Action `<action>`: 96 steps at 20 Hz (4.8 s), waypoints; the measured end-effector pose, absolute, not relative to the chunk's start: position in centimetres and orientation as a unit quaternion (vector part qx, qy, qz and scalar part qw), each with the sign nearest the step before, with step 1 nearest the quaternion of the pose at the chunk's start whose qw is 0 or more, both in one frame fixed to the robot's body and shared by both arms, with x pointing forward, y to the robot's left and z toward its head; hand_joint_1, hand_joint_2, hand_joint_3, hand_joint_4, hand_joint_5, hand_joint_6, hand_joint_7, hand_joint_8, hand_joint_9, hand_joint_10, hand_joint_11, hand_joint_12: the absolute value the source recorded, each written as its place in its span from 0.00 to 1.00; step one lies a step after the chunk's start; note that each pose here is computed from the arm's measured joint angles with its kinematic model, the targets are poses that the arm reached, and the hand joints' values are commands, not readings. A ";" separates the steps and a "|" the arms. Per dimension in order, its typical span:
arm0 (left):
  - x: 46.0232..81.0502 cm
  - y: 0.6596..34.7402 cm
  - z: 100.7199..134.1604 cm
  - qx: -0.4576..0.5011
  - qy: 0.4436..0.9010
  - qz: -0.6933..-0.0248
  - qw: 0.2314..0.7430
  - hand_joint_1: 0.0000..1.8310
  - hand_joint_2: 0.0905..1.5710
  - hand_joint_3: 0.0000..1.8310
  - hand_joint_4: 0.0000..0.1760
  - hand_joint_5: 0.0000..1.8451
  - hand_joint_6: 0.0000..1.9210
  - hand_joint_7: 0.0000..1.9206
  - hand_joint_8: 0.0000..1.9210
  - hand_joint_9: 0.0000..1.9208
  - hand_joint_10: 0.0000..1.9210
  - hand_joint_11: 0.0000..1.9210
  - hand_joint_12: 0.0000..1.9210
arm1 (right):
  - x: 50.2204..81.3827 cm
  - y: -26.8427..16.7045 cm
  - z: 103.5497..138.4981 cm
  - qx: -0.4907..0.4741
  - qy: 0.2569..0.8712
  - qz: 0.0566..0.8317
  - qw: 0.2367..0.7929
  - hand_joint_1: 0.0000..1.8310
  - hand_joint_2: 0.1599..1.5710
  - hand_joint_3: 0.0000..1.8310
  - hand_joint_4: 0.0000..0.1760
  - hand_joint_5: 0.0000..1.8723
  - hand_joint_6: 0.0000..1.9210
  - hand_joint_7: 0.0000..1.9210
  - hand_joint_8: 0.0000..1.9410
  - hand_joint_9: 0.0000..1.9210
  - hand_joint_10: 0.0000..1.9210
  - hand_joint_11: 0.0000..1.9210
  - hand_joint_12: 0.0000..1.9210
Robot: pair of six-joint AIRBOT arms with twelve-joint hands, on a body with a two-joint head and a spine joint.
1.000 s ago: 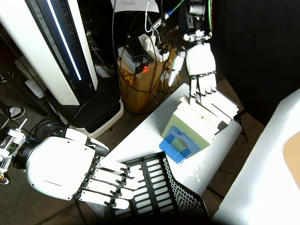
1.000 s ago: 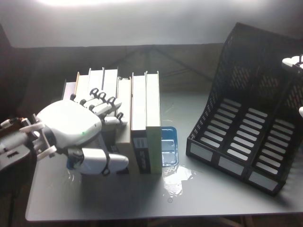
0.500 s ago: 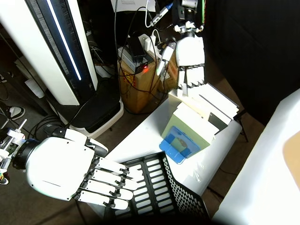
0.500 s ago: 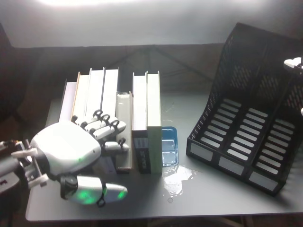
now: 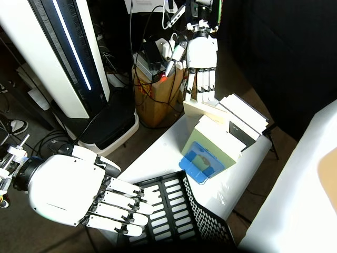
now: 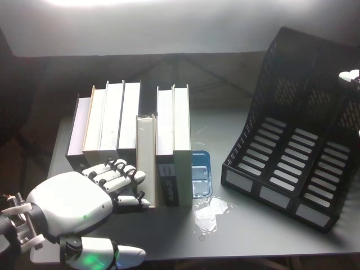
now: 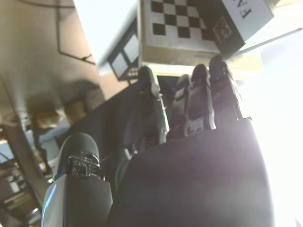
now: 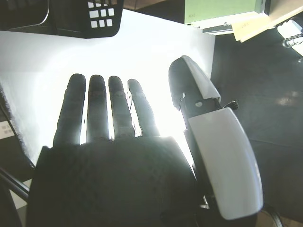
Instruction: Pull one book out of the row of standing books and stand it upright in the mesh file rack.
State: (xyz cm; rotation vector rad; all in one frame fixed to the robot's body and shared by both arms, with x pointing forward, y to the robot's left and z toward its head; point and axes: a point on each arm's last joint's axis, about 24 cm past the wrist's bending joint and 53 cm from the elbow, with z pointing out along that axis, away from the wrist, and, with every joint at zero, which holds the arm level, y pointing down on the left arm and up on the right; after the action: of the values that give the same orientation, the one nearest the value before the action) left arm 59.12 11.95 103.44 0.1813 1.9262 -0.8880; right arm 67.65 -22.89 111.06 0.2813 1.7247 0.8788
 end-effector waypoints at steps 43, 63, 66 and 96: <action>62.8 21.4 112.5 -0.024 0.708 -0.337 0.619 0.02 0.82 0.02 0.40 0.00 0.00 0.00 0.00 0.00 0.00 0.00 0.00 | 63.4 -12.8 116.8 -0.102 0.712 0.414 0.558 0.37 0.76 0.00 0.00 0.00 0.00 0.00 0.00 0.00 0.00 0.00 0.00; 66.0 27.7 113.3 -0.112 0.693 -0.285 0.653 0.01 0.81 0.00 0.69 0.00 0.00 0.00 0.00 0.00 0.00 0.00 0.00 | 61.6 1.7 117.2 -0.364 0.676 0.371 0.523 0.62 0.55 0.00 0.07 0.00 0.00 0.00 0.00 0.00 0.00 0.00 0.00; 66.1 28.8 112.9 -0.126 0.694 -0.274 0.653 0.00 0.82 0.00 0.71 0.00 0.00 0.00 0.00 0.00 0.00 0.00 0.00 | 60.7 4.3 116.9 -0.394 0.660 0.379 0.515 0.61 0.59 0.01 0.17 0.00 0.00 0.00 0.00 0.00 0.00 0.00 0.00; 63.6 36.7 111.6 -0.221 0.681 -0.232 0.659 0.00 0.88 0.00 0.20 0.00 0.00 0.00 0.00 0.00 0.00 0.00 0.00 | 54.7 17.6 110.1 -0.565 0.574 0.313 0.504 0.58 0.68 0.00 0.00 0.23 0.02 0.11 0.00 0.06 0.01 0.00 0.35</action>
State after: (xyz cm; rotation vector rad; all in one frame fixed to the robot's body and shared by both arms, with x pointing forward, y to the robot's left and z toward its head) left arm 63.62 36.74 111.57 -0.4998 1.5408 -0.5263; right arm 54.67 17.55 110.14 -1.3626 1.3843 0.7555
